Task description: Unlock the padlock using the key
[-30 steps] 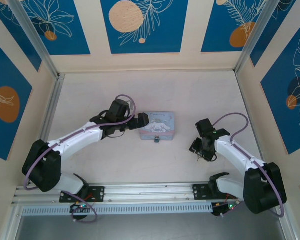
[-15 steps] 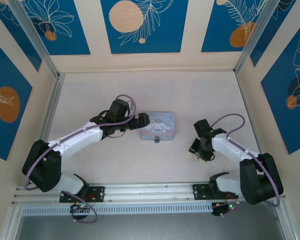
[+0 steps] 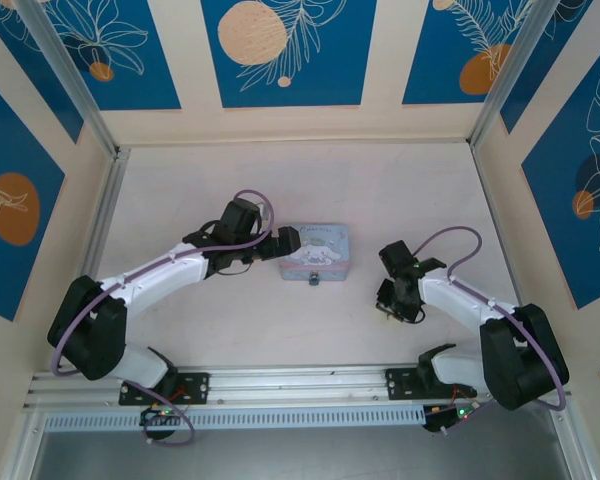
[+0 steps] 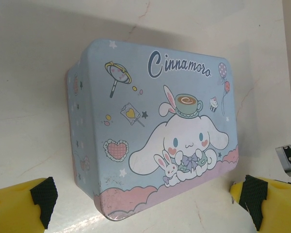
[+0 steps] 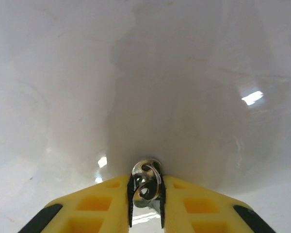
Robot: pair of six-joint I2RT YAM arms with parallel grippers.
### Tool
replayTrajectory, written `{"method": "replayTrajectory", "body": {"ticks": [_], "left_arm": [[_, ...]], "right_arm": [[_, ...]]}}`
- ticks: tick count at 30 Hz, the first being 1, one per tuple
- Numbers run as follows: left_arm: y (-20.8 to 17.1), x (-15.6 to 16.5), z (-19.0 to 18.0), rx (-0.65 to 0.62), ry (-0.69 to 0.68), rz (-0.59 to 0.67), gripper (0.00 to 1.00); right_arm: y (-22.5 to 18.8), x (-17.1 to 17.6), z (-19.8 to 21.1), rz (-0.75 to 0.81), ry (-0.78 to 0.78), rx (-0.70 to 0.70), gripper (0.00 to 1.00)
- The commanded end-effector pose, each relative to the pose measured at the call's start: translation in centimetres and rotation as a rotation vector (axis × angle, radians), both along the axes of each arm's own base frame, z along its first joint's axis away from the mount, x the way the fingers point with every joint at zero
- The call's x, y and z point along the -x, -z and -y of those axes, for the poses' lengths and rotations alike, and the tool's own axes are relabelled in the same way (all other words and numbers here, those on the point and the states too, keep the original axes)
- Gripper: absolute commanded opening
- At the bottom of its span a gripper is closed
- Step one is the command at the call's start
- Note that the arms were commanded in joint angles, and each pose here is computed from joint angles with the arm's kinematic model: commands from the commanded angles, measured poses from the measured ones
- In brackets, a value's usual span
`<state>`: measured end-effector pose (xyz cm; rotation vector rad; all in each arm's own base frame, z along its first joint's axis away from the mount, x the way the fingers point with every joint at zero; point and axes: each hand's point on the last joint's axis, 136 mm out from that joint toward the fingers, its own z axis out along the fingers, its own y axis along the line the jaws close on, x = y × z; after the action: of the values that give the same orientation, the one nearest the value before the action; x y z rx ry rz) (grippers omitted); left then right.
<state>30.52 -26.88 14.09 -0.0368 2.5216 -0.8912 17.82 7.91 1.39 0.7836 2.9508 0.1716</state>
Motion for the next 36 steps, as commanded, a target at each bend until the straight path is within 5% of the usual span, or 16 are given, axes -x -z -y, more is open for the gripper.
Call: {"method": "replayTrajectory", "body": {"ticks": [1,13,18,36], "left_arm": [[-1.4,-0.6,0.4,0.031,0.007,0.025,1.00],[-1.2,-0.7,0.2,0.023,-0.003,0.024,1.00],[-1.1,-0.7,0.1,0.016,-0.007,0.024,1.00],[-1.1,-0.2,-1.1,-0.020,-0.026,0.038,1.00]], "right_arm": [[-0.7,-0.4,-1.9,0.020,-0.022,-0.061,0.21],[-3.9,-1.3,-8.4,0.106,-0.163,-0.159,0.16],[-5.3,-1.9,-11.8,0.175,-0.266,-0.244,0.51],[-1.7,-2.8,-10.9,0.062,-0.386,-0.001,0.52]]}}
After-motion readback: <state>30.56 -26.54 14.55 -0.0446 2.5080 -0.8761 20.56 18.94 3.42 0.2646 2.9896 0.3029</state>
